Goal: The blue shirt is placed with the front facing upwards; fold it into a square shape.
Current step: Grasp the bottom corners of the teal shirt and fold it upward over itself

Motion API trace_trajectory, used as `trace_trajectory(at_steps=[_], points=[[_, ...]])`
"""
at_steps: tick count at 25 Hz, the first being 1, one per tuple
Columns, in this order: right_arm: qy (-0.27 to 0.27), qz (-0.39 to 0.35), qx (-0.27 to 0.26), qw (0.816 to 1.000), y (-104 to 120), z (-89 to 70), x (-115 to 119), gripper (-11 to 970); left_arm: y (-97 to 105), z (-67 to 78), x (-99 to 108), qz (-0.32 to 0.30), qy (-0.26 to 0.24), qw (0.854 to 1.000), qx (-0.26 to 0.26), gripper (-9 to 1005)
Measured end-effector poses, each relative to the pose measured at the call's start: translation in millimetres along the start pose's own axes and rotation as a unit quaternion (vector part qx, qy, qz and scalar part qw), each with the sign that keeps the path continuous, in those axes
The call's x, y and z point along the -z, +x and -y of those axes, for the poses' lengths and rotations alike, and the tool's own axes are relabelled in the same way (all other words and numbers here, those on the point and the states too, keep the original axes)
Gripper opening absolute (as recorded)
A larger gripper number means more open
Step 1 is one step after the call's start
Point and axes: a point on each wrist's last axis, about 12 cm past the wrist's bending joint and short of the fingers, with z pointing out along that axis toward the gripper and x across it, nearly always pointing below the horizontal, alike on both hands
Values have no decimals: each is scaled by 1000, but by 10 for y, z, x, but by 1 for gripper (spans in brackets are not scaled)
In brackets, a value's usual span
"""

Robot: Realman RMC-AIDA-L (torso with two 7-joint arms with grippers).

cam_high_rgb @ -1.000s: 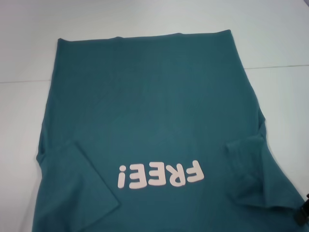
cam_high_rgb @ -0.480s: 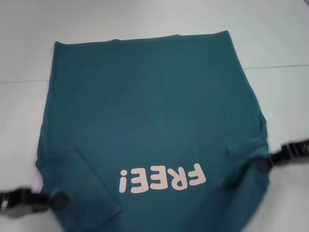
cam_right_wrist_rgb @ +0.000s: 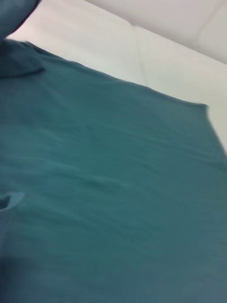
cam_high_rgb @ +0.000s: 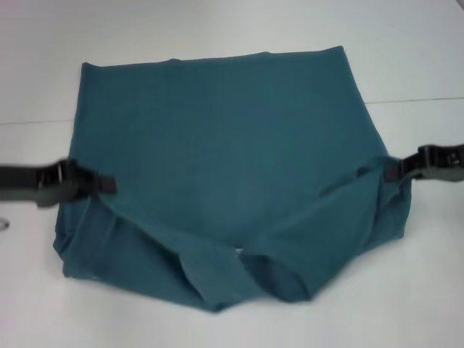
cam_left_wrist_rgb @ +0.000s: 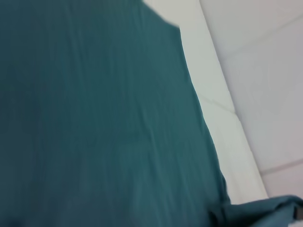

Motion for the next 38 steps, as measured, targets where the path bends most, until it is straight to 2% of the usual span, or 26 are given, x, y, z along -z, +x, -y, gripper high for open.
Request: trace_trajectory(at_steps=[6, 13, 18, 22, 31, 38], points=[[25, 46, -4, 999, -160, 29, -2, 29, -276, 71, -25, 36, -31, 999, -4, 26], [57, 89, 3, 994, -423, -5, -189, 29, -496, 109, -165, 65, -79, 995, -19, 26], [95, 98, 16, 990, -567, -25, -323, 29, -560, 126, -354, 83, -123, 988, -41, 25], [125, 98, 32, 987, -640, -41, -405, 29, -612, 111, -392, 101, -146, 983, -54, 25], [156, 102, 64, 980, -738, -77, -553, 29, -712, 143, -459, 120, -172, 974, -86, 26], [181, 93, 109, 973, -875, -213, -710, 29, -784, 243, -615, 124, -187, 968, -115, 26]])
